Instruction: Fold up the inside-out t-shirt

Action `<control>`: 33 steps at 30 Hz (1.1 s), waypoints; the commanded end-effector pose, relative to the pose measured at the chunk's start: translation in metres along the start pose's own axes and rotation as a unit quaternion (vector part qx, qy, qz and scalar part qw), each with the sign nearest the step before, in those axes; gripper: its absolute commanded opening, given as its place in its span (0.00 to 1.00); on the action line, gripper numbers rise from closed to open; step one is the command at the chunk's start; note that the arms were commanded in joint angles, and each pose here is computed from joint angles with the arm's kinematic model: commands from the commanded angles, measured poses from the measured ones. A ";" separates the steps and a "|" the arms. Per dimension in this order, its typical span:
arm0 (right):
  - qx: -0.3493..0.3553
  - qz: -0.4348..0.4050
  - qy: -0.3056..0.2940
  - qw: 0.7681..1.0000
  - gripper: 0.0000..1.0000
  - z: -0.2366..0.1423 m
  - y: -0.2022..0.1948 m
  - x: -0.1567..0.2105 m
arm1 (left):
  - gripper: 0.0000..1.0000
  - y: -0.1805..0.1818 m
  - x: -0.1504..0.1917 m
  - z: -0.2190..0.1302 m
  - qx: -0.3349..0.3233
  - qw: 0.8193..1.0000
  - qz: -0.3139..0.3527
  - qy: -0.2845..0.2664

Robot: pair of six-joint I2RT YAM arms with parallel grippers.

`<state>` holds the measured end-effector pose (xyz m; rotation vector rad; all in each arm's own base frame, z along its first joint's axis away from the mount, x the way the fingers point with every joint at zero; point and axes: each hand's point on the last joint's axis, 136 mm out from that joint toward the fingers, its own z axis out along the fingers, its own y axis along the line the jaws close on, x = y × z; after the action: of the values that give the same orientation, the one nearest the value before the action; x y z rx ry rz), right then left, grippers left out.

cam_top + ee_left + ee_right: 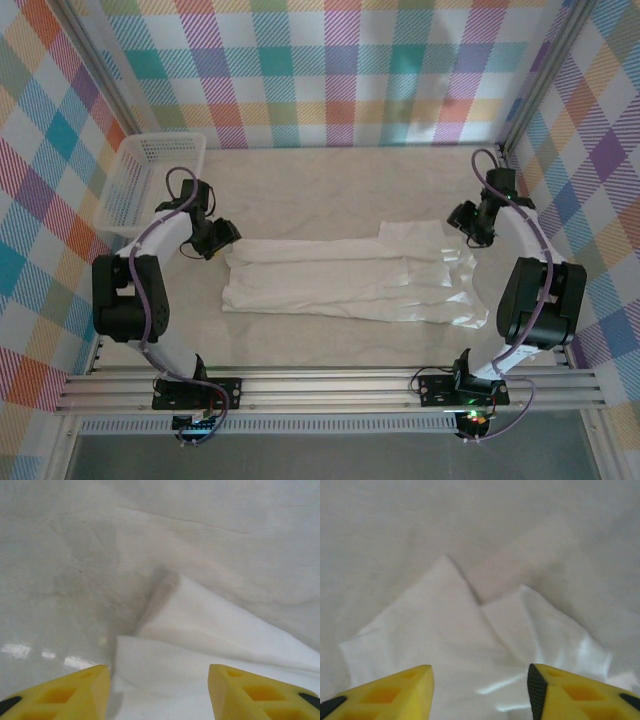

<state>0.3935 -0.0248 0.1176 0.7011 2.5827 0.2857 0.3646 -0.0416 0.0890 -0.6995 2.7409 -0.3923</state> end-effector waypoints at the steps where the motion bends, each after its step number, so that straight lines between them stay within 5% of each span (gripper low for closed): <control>1: 0.019 -0.050 0.010 0.999 0.57 0.026 0.018 -0.009 | 0.57 -0.030 0.004 -0.037 0.031 0.999 0.032 -0.030; 9: 0.059 -0.077 0.076 0.992 0.63 0.100 0.034 -0.012 | 0.60 -0.043 0.019 -0.073 0.038 0.995 0.067 -0.070; 12: 0.068 -0.082 0.089 0.990 0.46 0.112 0.035 -0.007 | 0.61 -0.038 0.024 -0.069 0.030 0.995 0.067 -0.065; 15: 0.064 -0.083 0.087 0.991 0.12 0.109 0.037 -0.006 | 0.61 -0.036 0.027 -0.064 0.027 0.996 0.064 -0.061; 17: 0.062 -0.087 0.079 0.991 0.00 0.099 0.039 -0.010 | 0.61 -0.036 0.026 -0.062 0.026 0.996 0.062 -0.059; 24: 0.028 -0.083 -0.030 0.996 0.00 0.001 0.048 -0.023 | 0.61 -0.048 0.018 -0.066 0.039 0.995 0.067 -0.060; 28: 0.006 -0.013 -0.081 0.997 0.00 -0.047 0.016 0.029 | 0.61 -0.053 0.011 -0.067 0.038 0.995 0.075 -0.062; 33: -0.027 0.067 -0.114 0.991 0.00 -0.056 -0.033 0.111 | 0.61 -0.055 0.010 -0.062 0.039 0.995 0.079 -0.056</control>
<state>0.2944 0.0000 0.1625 0.6845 2.2793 0.2707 0.3575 -0.0773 0.1589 -0.5023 2.6207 -0.4037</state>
